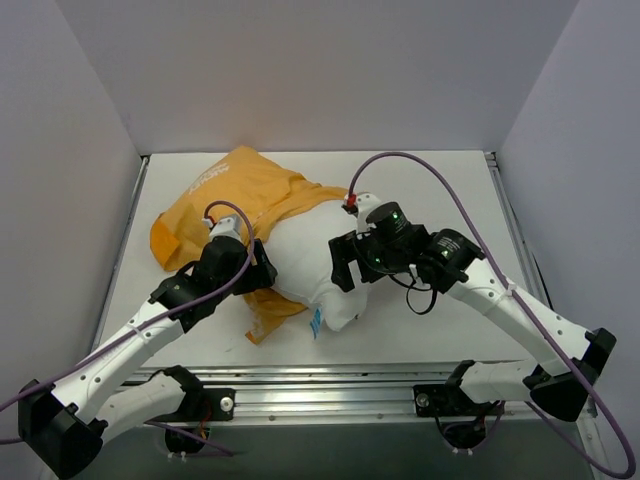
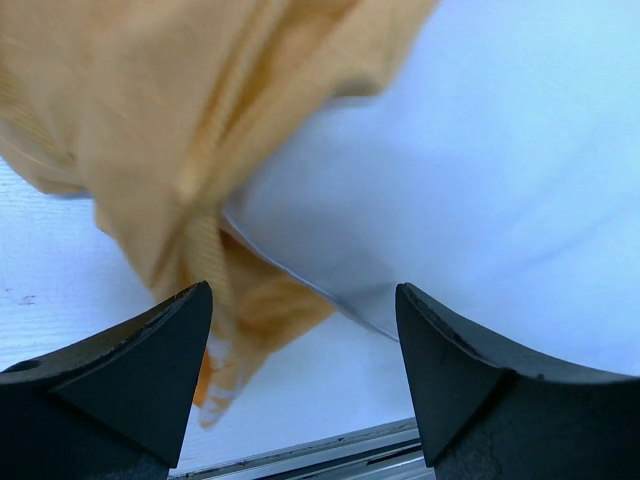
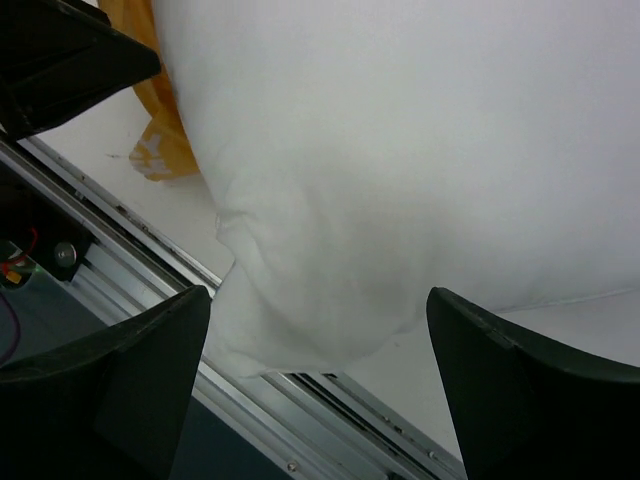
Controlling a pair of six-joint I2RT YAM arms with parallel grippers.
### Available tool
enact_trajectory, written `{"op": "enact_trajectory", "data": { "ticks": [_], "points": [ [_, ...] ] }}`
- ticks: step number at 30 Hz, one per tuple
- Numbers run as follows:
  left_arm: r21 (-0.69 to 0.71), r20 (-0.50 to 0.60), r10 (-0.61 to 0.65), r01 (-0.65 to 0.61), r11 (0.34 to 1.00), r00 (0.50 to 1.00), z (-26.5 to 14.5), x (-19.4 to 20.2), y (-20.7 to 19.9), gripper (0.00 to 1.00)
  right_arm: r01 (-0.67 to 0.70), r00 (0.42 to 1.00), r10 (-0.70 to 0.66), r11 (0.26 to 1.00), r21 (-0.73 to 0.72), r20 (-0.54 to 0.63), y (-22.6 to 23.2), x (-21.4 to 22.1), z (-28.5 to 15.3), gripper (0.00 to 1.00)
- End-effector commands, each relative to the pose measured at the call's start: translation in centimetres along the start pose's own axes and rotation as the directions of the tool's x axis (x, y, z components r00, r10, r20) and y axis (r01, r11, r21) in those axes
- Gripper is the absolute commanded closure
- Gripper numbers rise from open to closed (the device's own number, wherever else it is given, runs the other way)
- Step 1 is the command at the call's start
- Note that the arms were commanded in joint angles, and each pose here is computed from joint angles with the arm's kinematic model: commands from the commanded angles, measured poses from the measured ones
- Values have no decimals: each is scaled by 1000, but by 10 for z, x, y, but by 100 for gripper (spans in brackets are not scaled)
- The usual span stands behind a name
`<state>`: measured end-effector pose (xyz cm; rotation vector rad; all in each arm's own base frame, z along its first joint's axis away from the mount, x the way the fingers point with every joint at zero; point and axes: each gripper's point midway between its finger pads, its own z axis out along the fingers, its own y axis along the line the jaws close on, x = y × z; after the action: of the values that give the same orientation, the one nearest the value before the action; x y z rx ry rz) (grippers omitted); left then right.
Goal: Remove the pillowcase from the pillow
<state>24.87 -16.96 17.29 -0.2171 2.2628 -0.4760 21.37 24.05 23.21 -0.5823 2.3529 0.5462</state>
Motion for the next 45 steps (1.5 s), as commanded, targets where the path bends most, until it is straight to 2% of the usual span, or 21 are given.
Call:
{"op": "enact_trajectory", "data": {
  "ticks": [1, 4, 7, 9, 13, 15, 17, 19, 22, 26, 27, 30, 33, 35, 37, 38, 39, 43, 45],
  "points": [
    [51, 28, -10, 8, 999, 1000, -5, -13, -13, 18, 79, 994, -79, 997, 9, 70, 7, -25, -10, 15],
    [27, 47, -19, 18, 999, 999, -8, -17, -9, 18, 95, 995, -93, 988, -119, 22, 36, -7, -8, 18],
    [29, 93, 0, -3, 1000, 996, -15, -32, -12, 18, 73, 990, -56, 988, -135, 126, 42, -22, -29, 17],
    [31, 136, 21, -25, 999, 991, -15, -48, -19, 18, 62, 983, -47, 995, -79, 177, 31, -35, -30, 14],
    [38, 187, 54, -62, 997, 981, -5, -77, -41, 18, 15, 986, -24, 999, 52, 167, -11, -51, 3, 13],
    [49, 207, 63, -75, 996, 976, 4, -93, -56, 18, -12, 976, 0, 998, 56, 217, -28, -65, 21, 13],
    [35, 209, 77, -86, 996, 975, 18, -98, -62, 18, -13, 976, 3, 999, 46, 216, -33, -59, 48, 14],
    [31, 232, 99, -110, 993, 968, 22, -111, -71, 18, -17, 987, 14, 1000, 14, 157, -30, -42, 73, 15],
    [-42, 231, 161, -155, 987, 960, 38, -119, -69, 18, -57, 994, 66, 993, -102, 86, -3, -11, 90, 17],
    [-121, 205, 237, -216, 969, 950, 60, -115, -62, 18, -100, 993, 110, 976, -194, 45, 35, 25, 93, 18],
    [-127, 196, 245, -223, 967, 950, 63, -111, -61, 18, -143, 989, 147, 965, -221, 0, 43, 41, 94, 18],
    [-143, 141, 227, -208, 968, 964, 74, -88, -52, 18, -160, 986, 165, 935, -316, -10, 69, 52, 84, 18],
    [-169, 75, 205, -190, 967, 976, 80, -56, -32, 18, -140, 983, 170, 931, -338, 61, 72, 36, 59, 17],
    [-192, 28, 199, -190, 963, 980, 79, -32, -13, 18, -99, 981, 137, 964, -246, 141, 52, 17, 39, 12],
    [-197, 8, 179, -174, 965, 984, 77, -19, -4, 18, -120, 963, 157, 977, -174, 218, 23, -14, 23, 6],
    [-203, -2, 175, -172, 964, 984, 73, -11, 5, 18, -131, 962, 160, 981, -142, 219, 8, -17, 20, 5],
    [-202, -1, 165, -162, 966, 986, 71, -9, 6, 18, -184, 948, 202, 978, -95, 245, -20, -27, 19, 3],
    [-184, 18, 145, -139, 973, 989, 59, -11, 7, 18, -250, 936, 266, 963, -100, 229, -55, -33, 33, 1],
    [-172, 33, 141, -133, 976, 990, 55, -15, 5, 18, -255, 941, 284, 953, -164, 185, -47, -27, 44, 1]
  ]
}}
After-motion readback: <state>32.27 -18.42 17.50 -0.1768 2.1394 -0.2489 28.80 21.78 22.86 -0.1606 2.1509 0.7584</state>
